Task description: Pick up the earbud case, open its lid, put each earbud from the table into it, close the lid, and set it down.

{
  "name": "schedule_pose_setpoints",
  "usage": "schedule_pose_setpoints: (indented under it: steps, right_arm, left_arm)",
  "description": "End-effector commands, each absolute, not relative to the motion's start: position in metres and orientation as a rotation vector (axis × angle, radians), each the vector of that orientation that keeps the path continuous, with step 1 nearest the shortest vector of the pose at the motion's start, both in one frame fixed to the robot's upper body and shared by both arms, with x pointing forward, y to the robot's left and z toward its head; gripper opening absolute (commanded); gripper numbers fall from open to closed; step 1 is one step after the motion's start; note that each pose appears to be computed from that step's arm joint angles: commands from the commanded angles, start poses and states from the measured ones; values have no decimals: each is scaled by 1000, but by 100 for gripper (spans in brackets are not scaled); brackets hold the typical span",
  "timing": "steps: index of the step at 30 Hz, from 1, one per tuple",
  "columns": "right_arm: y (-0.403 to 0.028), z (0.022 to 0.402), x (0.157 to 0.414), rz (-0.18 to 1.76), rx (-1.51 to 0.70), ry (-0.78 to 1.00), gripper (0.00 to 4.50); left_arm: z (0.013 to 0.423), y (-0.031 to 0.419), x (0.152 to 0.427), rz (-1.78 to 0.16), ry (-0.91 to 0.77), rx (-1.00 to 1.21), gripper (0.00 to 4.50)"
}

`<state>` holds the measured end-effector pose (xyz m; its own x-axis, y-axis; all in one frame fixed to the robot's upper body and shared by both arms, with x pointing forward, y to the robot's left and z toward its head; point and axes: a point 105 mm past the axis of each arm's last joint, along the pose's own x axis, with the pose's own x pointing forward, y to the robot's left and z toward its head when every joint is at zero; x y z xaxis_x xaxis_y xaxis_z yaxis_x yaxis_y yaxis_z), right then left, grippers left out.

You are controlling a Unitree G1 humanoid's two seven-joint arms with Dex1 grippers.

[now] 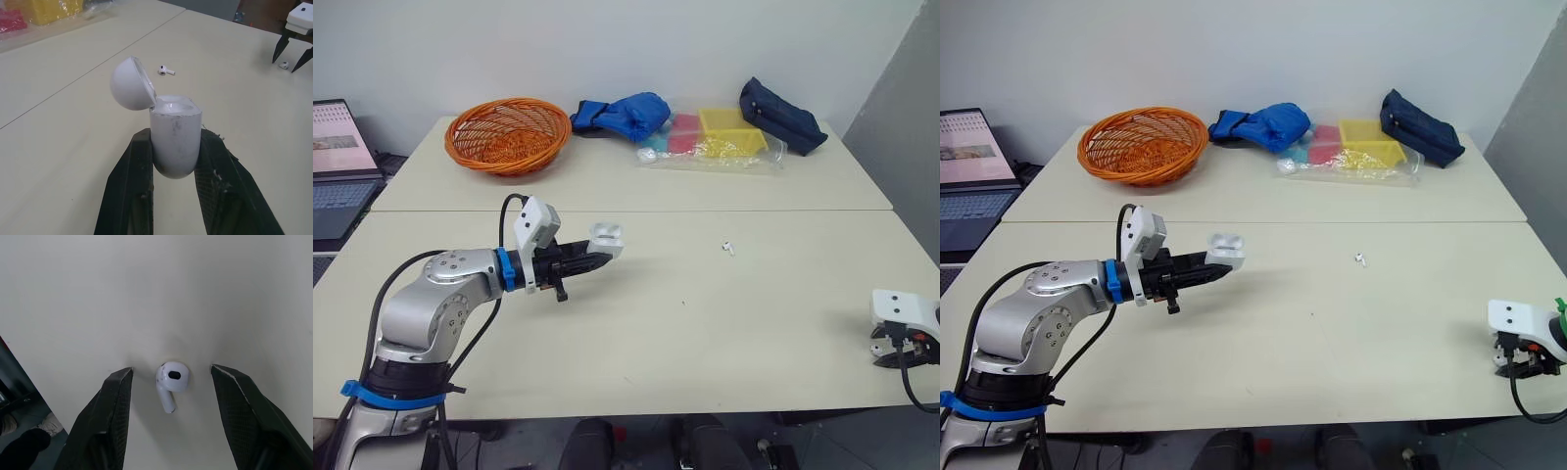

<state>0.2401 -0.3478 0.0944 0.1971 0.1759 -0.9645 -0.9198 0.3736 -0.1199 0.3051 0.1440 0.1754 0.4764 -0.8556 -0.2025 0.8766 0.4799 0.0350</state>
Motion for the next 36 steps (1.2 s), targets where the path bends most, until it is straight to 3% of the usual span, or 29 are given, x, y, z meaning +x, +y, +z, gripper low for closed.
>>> schedule_pose_setpoints:
  steps: [1, 7, 10, 15, 23, 28, 36]
  right_arm:
    - [-345, 94, 238, 926, -834, 1085, 256]
    - [-344, 94, 237, 929, -829, 1089, 256]
    - [-344, 92, 237, 924, -808, 1095, 199]
    - [-342, 91, 236, 939, -812, 1092, 39]
    - [-336, 98, 241, 961, -853, 1035, 40]
    - [-285, 153, 264, 1032, -812, 780, 40]
    - [-164, 284, 265, 1120, -255, 171, 40]
  left_arm:
    - [188, 141, 303, -1081, 114, 164, 75]
    - [189, 141, 303, -1082, 113, 170, 75]
    - [189, 141, 303, -1080, 111, 169, 75]
    - [188, 142, 304, -1073, 114, 189, 75]
    - [188, 141, 303, -1084, 112, 185, 75]
    - [190, 137, 303, -1101, 78, 203, 75]
    - [220, 108, 316, -1126, -117, 138, 75]
